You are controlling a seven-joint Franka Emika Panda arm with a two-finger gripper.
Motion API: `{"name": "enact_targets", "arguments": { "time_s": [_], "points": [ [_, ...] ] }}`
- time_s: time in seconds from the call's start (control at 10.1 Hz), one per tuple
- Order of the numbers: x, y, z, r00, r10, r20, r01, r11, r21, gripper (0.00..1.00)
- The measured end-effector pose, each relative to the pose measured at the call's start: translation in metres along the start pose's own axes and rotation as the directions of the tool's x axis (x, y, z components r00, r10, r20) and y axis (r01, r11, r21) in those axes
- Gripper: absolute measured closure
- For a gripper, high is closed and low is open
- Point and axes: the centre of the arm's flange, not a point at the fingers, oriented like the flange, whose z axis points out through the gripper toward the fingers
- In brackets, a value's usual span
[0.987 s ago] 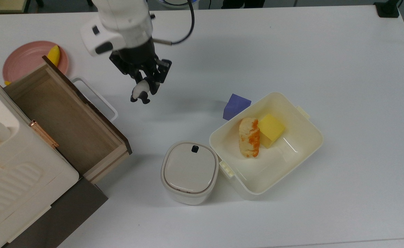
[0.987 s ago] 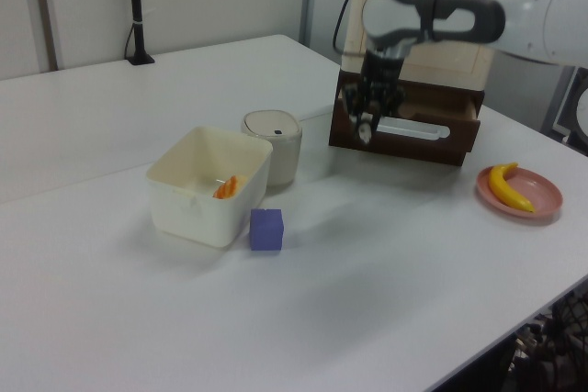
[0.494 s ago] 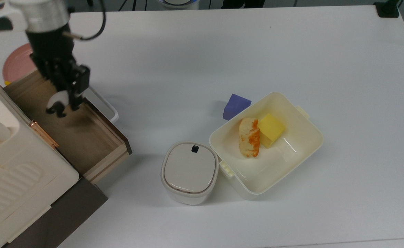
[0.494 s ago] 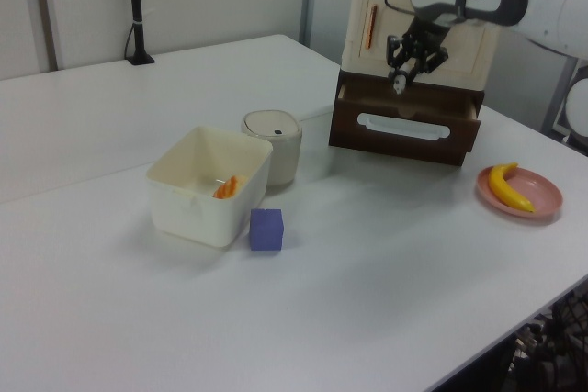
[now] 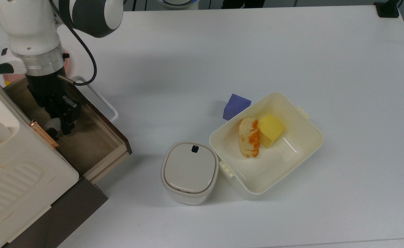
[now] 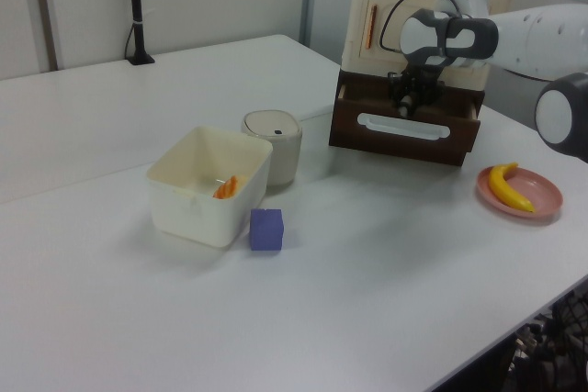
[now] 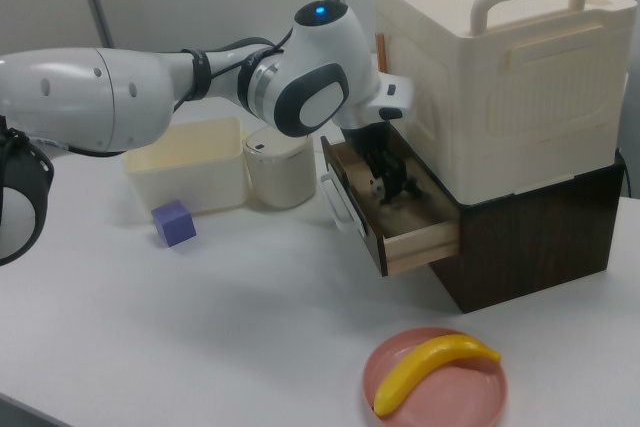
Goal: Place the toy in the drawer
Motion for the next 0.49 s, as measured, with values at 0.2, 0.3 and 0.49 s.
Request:
{"name": "enact_targets", "arguments": {
  "time_s": [0.2, 0.3, 0.49],
  "points": [
    [0.001, -0.015, -0.02, 0.999, -0.018, -0.027, 0.019, 1.0, 0.019, 0.18],
    [-0.003, -0.032, -0.032, 0.999, -0.039, -0.022, 0.04, 0.999, 0.032, 0.02],
    [-0.023, -0.077, -0.066, 0.994, -0.106, 0.025, 0.104, 0.993, 0.063, 0.0]
  ]
}}
